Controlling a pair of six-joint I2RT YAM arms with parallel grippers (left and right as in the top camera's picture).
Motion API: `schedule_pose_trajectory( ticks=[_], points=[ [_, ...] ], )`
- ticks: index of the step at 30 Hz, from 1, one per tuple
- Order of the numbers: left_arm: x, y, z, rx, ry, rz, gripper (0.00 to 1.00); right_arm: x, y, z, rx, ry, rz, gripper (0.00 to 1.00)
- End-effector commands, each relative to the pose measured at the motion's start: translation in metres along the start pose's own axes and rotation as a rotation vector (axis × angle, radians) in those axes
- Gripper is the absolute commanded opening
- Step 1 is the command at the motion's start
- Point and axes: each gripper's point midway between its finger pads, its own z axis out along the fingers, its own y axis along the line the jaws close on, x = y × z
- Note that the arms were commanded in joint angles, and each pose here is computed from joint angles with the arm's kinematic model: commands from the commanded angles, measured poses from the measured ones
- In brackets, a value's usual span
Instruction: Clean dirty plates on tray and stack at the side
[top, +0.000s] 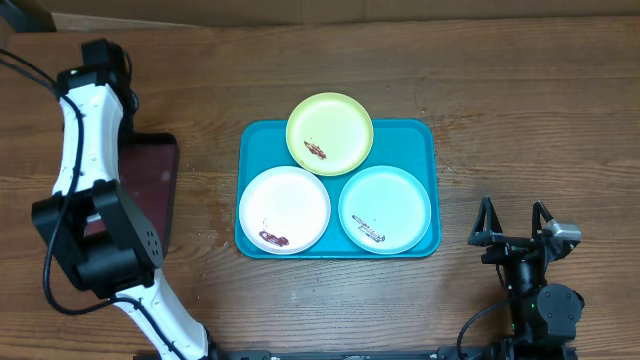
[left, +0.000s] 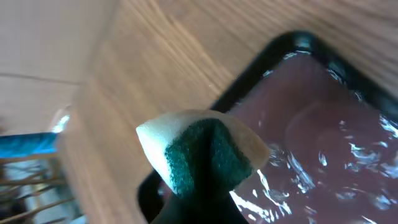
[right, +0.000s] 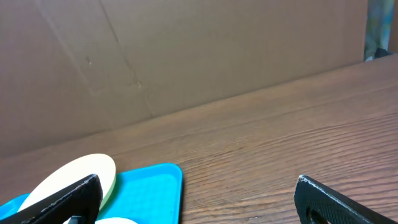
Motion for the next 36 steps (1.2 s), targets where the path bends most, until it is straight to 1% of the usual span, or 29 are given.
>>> schedule_pose_trajectory(
  ticks=[1,3,5,7,8,10,13,16,18,21,23,27,31,33,36],
  points=[
    [-0.057,0.065,-0.077,-0.033,-0.23,-0.199,0.04,0.001,-0.002,0.0,0.006,-0.007,-0.004,1.0],
    [-0.075,0.08,-0.113,0.061,-0.3,-0.277,0.04,0.001,-0.002,0.0,0.006,-0.007,-0.004,1.0],
    [-0.088,0.086,-0.148,0.21,-0.362,-0.338,0.04,0.001,-0.002,0.0,0.006,-0.007,-0.004,1.0],
    [-0.096,0.085,-0.175,0.345,-0.408,-0.367,0.04,0.001,-0.002,0.0,0.006,-0.007,-0.004,1.0],
    [-0.098,0.082,-0.185,0.403,-0.422,-0.371,0.04,0.001,-0.002,0.0,0.006,-0.007,-0.004,1.0],
    [-0.097,0.077,-0.188,0.442,-0.414,-0.36,0.04,0.001,-0.002,0.0,0.006,-0.007,-0.004,1.0],
    [-0.08,0.053,-0.158,0.415,-0.313,-0.291,0.04,0.001,-0.002,0.0,0.006,-0.007,-0.004,1.0],
    [-0.048,0.016,-0.102,0.351,-0.156,-0.184,0.04,0.001,-0.002,0.0,0.006,-0.007,-0.004,1.0],
    [-0.023,-0.002,-0.064,0.282,-0.058,-0.113,0.04,0.001,-0.002,0.0,0.006,-0.007,-0.004,1.0],
    [-0.001,-0.007,-0.035,0.189,0.014,-0.051,0.04,0.001,-0.002,0.0,0.006,-0.007,-0.004,1.0],
    [-0.002,0.001,-0.035,0.147,0.007,-0.062,0.04,0.001,-0.002,0.0,0.006,-0.007,-0.004,1.0],
    [-0.025,0.035,-0.069,0.124,-0.092,-0.13,0.04,0.001,-0.002,0.0,0.006,-0.007,-0.004,1.0],
    [-0.049,0.074,-0.129,0.183,-0.22,-0.23,0.04,0.001,-0.002,0.0,0.006,-0.007,-0.004,1.0],
    [-0.055,0.087,-0.163,0.269,-0.28,-0.272,0.04,0.001,-0.002,0.0,0.006,-0.007,-0.004,1.0],
    [-0.05,0.081,-0.209,0.5,-0.316,-0.28,0.04,0.001,-0.002,0.0,0.006,-0.007,-0.004,1.0]
  ],
)
